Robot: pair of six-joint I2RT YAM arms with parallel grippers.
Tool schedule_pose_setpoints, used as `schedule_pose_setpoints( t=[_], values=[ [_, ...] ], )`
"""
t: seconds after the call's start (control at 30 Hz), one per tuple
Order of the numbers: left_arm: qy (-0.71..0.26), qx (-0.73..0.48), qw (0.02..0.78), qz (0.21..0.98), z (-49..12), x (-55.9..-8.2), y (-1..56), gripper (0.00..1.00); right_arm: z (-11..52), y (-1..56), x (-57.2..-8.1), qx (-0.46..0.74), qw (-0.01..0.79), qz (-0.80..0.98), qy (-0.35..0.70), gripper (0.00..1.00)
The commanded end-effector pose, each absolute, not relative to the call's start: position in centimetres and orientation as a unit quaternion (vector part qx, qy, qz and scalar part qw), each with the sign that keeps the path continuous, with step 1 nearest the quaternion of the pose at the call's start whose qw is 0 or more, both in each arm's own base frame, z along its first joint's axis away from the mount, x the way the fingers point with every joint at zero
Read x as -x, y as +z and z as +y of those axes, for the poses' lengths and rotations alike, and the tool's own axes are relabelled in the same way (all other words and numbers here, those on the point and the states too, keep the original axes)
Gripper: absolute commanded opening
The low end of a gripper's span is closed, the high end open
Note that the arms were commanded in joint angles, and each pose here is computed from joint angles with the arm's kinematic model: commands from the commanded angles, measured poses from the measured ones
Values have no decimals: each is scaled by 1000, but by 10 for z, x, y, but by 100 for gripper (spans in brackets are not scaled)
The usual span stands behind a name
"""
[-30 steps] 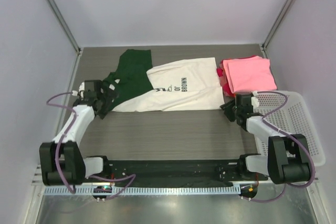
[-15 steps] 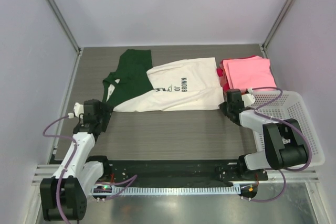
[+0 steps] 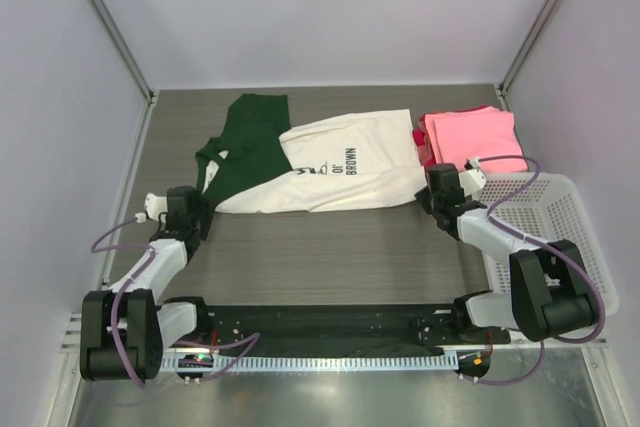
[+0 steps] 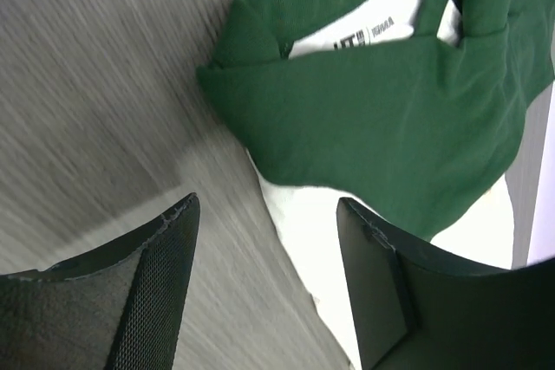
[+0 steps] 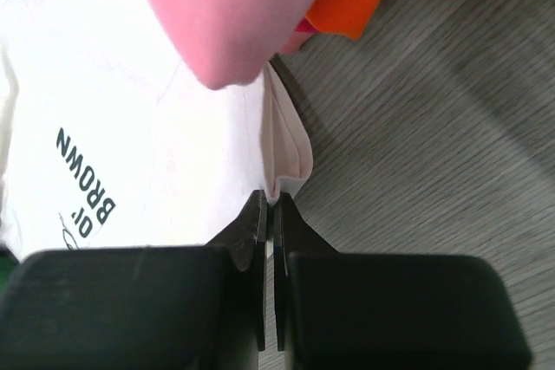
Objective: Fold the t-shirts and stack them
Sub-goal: Fold the tshirt
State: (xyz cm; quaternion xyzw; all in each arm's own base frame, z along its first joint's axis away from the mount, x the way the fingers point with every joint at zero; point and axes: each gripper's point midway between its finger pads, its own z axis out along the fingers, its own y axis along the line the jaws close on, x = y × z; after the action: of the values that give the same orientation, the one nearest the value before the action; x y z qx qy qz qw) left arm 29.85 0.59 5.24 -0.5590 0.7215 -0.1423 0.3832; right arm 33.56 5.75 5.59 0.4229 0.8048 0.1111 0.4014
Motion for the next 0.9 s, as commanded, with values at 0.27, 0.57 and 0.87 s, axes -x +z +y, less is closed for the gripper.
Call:
schedule_pose_setpoints(
  t=[0.27,0.57,0.87],
  values=[
    [-92,577,411,700,30,-331,34,57,54,92,-348,-410,442,790,112,1],
    [-89,583,395,704,32,-343,37,0,46,95,-347,-404,447,793,87,1],
    [-95,581,420,691,40,-380,132,0,54,174,-413,-391,487,774,104,1]
  ],
)
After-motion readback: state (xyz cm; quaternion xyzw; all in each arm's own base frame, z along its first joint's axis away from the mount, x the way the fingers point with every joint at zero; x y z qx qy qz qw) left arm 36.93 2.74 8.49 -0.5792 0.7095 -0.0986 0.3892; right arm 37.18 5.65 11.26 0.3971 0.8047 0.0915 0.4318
